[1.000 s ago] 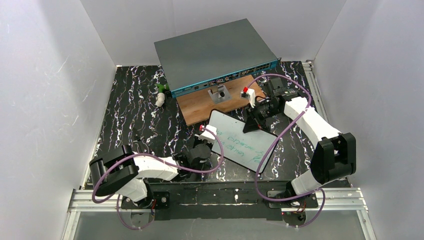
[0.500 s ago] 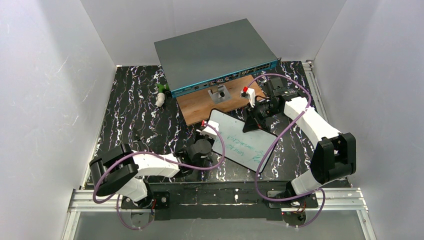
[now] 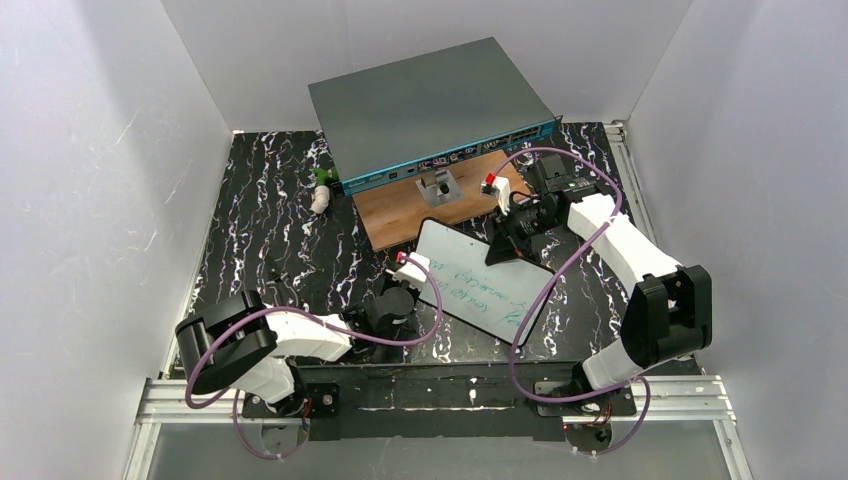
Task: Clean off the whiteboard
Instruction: Erase the whiteboard at the center of the board.
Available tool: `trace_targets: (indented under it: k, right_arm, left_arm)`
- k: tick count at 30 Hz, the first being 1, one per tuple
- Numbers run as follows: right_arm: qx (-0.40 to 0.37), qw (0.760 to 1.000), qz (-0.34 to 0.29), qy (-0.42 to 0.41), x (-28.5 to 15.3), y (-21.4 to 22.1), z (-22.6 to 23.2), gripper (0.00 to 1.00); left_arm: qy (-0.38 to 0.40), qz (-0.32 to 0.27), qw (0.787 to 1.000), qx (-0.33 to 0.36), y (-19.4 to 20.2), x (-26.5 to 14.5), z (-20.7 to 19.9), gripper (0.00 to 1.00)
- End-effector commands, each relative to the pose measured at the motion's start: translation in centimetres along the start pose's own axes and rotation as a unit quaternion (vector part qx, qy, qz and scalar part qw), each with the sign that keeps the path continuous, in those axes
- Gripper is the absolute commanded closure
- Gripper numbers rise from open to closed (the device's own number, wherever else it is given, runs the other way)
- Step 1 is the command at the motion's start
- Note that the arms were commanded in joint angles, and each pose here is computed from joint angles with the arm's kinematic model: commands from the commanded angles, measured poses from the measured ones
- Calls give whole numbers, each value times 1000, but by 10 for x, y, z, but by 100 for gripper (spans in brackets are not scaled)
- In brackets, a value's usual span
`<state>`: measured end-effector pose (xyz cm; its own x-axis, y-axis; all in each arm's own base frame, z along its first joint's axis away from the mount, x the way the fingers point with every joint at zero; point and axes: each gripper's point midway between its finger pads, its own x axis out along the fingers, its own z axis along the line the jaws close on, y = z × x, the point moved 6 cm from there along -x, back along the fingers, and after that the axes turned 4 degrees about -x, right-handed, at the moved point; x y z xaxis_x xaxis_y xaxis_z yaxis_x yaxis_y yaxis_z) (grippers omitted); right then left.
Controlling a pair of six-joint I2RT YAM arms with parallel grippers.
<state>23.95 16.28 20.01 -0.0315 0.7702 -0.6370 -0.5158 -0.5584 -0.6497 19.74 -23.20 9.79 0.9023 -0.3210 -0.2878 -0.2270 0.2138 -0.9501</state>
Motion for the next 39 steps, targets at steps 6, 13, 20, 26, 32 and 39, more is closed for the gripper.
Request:
trace_targets:
  k: [6, 13, 20, 26, 32, 39]
  right_arm:
    - [-28, 999, 6, -13, 6, 1, 2, 99]
    - [-29, 999, 7, -11, 6, 1, 1, 99]
    - [-30, 999, 9, -6, 6, 1, 0, 99]
    - [-29, 1000, 11, -5, 7, 2, -1, 99]
    - [-29, 1000, 11, -5, 7, 2, -1, 99]
    - [-29, 1000, 11, -6, 7, 2, -1, 99]
  left_arm:
    - [46, -43, 998, 3, -50, 6, -17, 100]
    - [14, -55, 998, 29, -76, 13, -17, 100]
    - [13, -58, 998, -17, -91, -6, -5, 100]
    - [64, -32, 997, -39, -99, -37, 6, 100]
    - [123, 26, 992, -15, -59, -38, -7, 100]
    - [73, 52, 996, 27, -43, -19, -14, 100]
